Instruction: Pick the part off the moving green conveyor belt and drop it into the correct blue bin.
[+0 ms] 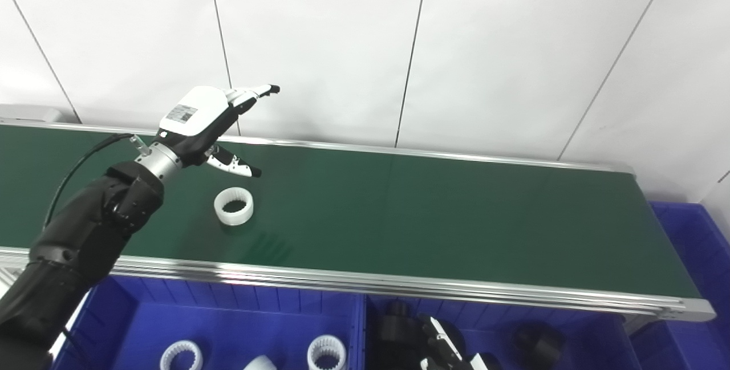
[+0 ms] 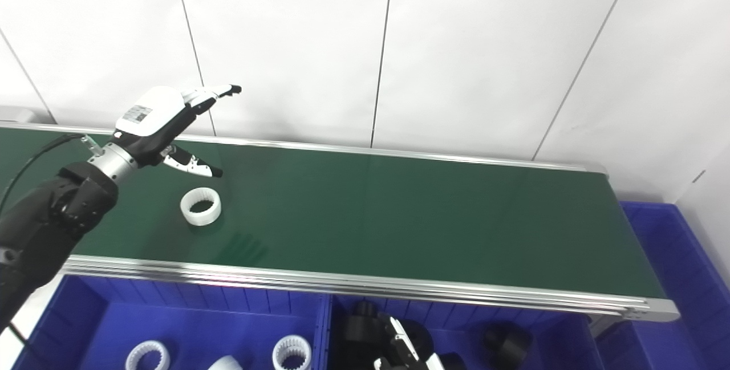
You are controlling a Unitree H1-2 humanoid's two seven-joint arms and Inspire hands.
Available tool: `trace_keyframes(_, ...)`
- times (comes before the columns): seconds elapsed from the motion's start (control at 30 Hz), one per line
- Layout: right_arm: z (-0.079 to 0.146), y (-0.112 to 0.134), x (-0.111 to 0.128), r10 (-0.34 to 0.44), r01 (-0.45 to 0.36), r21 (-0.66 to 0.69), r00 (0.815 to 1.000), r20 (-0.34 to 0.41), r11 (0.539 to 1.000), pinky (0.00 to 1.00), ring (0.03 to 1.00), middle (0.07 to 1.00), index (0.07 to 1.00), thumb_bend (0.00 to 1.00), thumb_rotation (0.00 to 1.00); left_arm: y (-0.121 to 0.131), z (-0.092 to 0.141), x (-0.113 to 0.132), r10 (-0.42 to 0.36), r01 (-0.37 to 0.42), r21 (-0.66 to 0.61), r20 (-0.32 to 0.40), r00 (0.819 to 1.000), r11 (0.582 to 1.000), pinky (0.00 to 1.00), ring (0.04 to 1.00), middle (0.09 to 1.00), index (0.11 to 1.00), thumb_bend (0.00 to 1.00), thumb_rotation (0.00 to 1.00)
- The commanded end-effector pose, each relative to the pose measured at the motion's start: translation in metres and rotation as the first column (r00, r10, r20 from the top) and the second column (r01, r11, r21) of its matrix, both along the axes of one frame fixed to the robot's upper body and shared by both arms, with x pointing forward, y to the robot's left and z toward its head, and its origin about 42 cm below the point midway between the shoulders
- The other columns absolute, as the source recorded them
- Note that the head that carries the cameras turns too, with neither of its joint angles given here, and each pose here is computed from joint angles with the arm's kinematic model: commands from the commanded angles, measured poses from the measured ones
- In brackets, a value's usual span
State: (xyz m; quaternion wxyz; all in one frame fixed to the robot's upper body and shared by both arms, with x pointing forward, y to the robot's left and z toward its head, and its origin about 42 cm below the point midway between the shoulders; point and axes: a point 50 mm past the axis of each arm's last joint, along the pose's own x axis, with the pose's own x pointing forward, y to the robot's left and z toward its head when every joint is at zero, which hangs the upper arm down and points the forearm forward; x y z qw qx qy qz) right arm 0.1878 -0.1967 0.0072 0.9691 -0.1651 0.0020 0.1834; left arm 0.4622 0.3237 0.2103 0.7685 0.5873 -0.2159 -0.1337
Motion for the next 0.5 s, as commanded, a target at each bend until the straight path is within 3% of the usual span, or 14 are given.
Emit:
trace_keyframes(0.0,0.014,0.002,0.004,0.018,-0.021,0.031,0.996,0.091,0.999,0.94,0.971,0.994,0.971,0.41,0.98,0.004,0.028,0.013,0.012,-0.011,-0.004,0.080,0.997,1.000,0.82,0.880,0.906,0.925,0.95,0.28)
trace_keyframes(0.23,0.016,0.003,0.003,0.019,-0.022,0.032,0.995,0.097,0.999,0.94,0.971,0.994,0.971,0.39,0.97,-0.003,0.014,0.019,0.024,-0.025,0.012,0.024,0.999,1.000,0.83,0.880,0.906,0.922,1.00,0.41)
trace_keyframes(0.47,0.017,0.004,0.001,0.013,-0.017,0.039,0.995,0.098,0.999,0.94,0.969,0.992,0.967,0.39,0.96,-0.018,-0.001,0.017,0.011,-0.010,0.018,-0.094,0.996,1.000,0.82,0.887,0.910,0.920,1.00,0.47)
